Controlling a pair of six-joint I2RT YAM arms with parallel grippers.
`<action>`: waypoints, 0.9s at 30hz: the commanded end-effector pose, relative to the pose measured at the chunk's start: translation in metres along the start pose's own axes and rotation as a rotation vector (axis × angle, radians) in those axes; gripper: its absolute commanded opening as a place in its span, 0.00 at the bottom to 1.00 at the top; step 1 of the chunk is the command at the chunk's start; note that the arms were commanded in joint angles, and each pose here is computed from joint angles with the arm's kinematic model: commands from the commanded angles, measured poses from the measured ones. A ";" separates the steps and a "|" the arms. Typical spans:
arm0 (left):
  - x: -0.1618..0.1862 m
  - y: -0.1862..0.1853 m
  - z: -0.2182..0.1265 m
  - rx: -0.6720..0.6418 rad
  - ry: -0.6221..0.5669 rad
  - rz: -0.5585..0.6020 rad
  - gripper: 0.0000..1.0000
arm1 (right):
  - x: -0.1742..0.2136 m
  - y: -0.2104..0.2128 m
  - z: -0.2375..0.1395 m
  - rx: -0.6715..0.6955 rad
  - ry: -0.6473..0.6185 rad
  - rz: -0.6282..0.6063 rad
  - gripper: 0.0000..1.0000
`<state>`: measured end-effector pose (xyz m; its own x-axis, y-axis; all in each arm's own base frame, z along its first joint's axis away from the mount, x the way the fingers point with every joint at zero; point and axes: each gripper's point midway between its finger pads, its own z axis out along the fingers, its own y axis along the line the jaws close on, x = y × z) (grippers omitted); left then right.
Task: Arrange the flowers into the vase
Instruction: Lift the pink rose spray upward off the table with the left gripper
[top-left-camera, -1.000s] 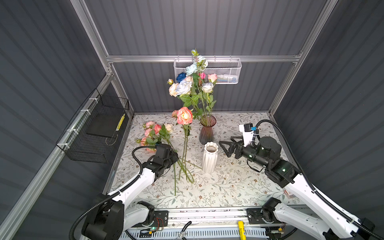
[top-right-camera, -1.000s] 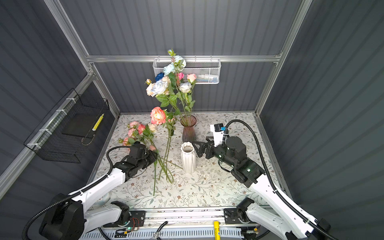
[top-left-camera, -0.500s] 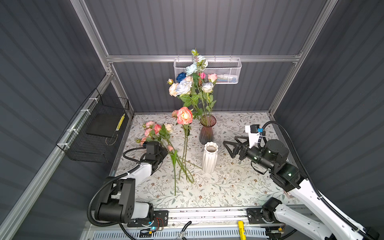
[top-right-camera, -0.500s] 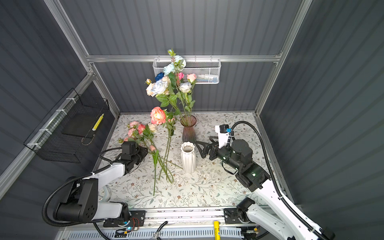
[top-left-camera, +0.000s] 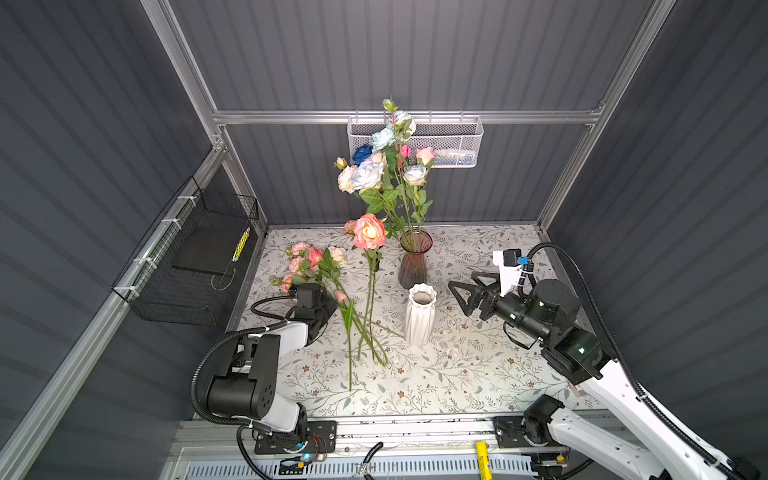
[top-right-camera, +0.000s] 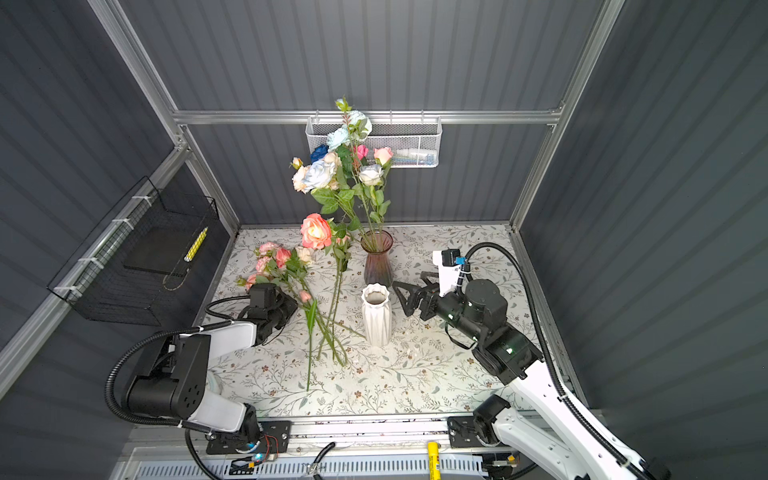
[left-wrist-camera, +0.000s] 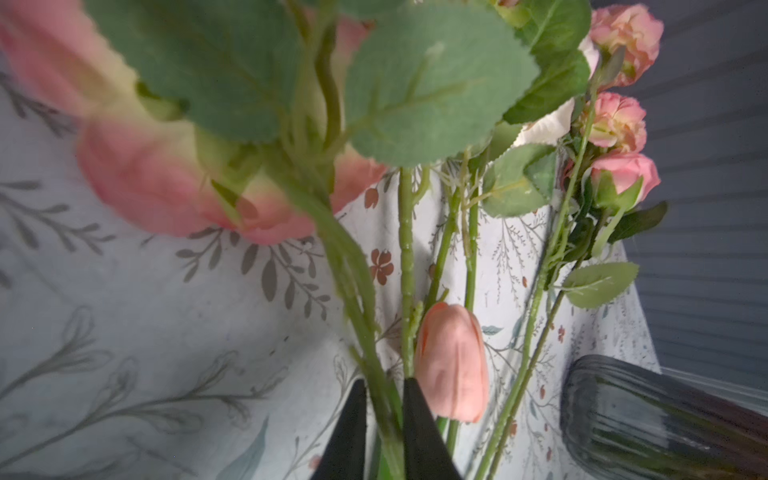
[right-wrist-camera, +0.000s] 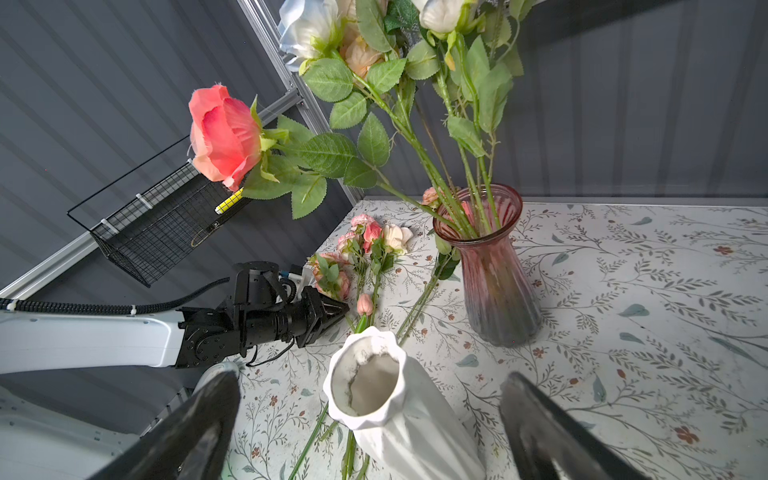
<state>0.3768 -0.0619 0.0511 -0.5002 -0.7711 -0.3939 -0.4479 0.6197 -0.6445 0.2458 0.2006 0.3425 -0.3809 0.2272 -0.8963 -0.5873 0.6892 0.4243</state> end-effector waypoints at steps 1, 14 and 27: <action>-0.017 -0.014 -0.003 0.044 -0.063 -0.012 0.08 | 0.002 -0.003 0.000 0.009 0.003 -0.001 0.99; -0.067 -0.087 -0.077 0.270 -0.251 0.050 0.00 | -0.001 -0.002 -0.001 0.005 -0.003 -0.009 0.99; -0.084 -0.144 -0.227 0.342 -0.266 0.202 0.00 | -0.024 0.042 -0.017 -0.174 0.004 -0.077 0.98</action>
<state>0.3427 -0.0547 0.3145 -0.2700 -0.7387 -0.6176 -0.0616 0.6534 -0.7545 0.2334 0.2047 0.3591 -0.3740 0.1992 -0.9058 -0.6430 0.6481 0.4080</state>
